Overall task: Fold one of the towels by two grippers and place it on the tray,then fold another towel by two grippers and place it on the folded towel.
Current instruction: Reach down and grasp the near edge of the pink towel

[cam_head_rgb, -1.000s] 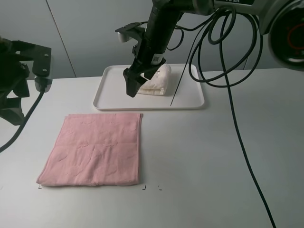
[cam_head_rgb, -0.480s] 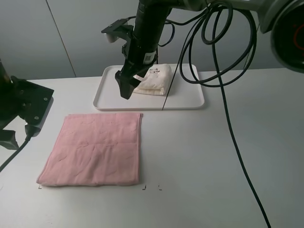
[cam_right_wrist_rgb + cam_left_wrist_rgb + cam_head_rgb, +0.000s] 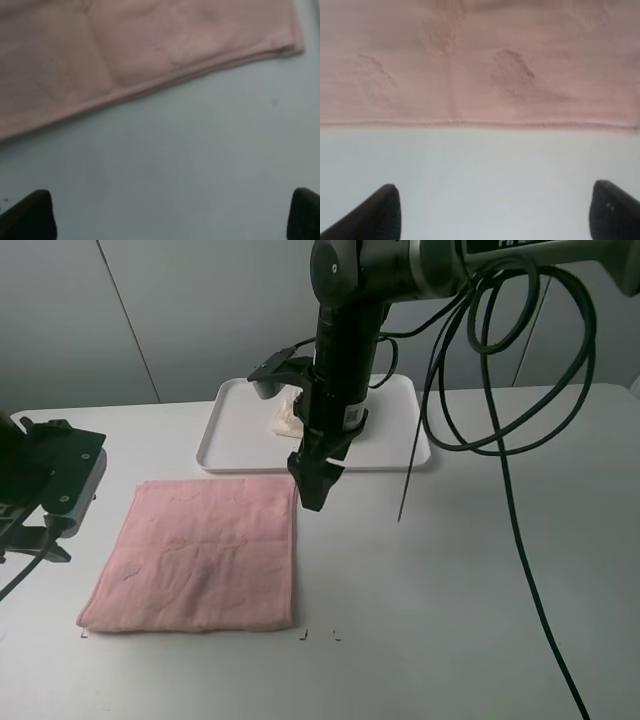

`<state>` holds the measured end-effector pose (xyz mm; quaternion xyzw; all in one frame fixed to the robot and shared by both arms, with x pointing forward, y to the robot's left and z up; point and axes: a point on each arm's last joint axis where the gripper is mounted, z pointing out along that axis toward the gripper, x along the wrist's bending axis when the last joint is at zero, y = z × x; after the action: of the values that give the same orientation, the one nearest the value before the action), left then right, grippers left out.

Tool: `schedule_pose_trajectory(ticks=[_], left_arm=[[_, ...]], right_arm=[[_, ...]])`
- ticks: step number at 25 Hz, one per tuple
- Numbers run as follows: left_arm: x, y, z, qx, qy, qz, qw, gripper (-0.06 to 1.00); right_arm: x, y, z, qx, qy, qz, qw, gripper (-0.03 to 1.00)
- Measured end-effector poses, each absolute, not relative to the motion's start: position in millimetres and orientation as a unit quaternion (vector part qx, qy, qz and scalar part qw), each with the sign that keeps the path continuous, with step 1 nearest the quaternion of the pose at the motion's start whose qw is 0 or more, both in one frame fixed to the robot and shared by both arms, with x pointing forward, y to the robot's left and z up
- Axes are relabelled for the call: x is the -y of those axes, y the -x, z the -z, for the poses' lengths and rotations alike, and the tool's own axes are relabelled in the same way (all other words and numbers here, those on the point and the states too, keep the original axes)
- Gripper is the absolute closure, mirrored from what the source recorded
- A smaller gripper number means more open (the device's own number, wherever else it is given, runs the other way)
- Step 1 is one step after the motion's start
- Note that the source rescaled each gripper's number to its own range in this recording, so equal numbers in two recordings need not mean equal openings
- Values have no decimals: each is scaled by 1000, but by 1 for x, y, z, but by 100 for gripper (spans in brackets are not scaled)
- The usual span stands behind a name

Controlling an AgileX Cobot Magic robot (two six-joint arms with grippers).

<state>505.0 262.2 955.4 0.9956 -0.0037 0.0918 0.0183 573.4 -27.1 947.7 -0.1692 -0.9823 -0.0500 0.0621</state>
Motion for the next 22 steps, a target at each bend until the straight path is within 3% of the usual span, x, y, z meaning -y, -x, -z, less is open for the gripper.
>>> schedule_pose_trajectory(ticks=[12, 22], left_arm=[[-257, -510, -942, -13, -994, -95, 43, -2], [-265, -468, -904, 54, -998, -33, 25, -3]], right_arm=[[-10, -508, -928, 997, 51, 9, 66, -3], [-26, -486, -926, 997, 46, 0, 65, -3]])
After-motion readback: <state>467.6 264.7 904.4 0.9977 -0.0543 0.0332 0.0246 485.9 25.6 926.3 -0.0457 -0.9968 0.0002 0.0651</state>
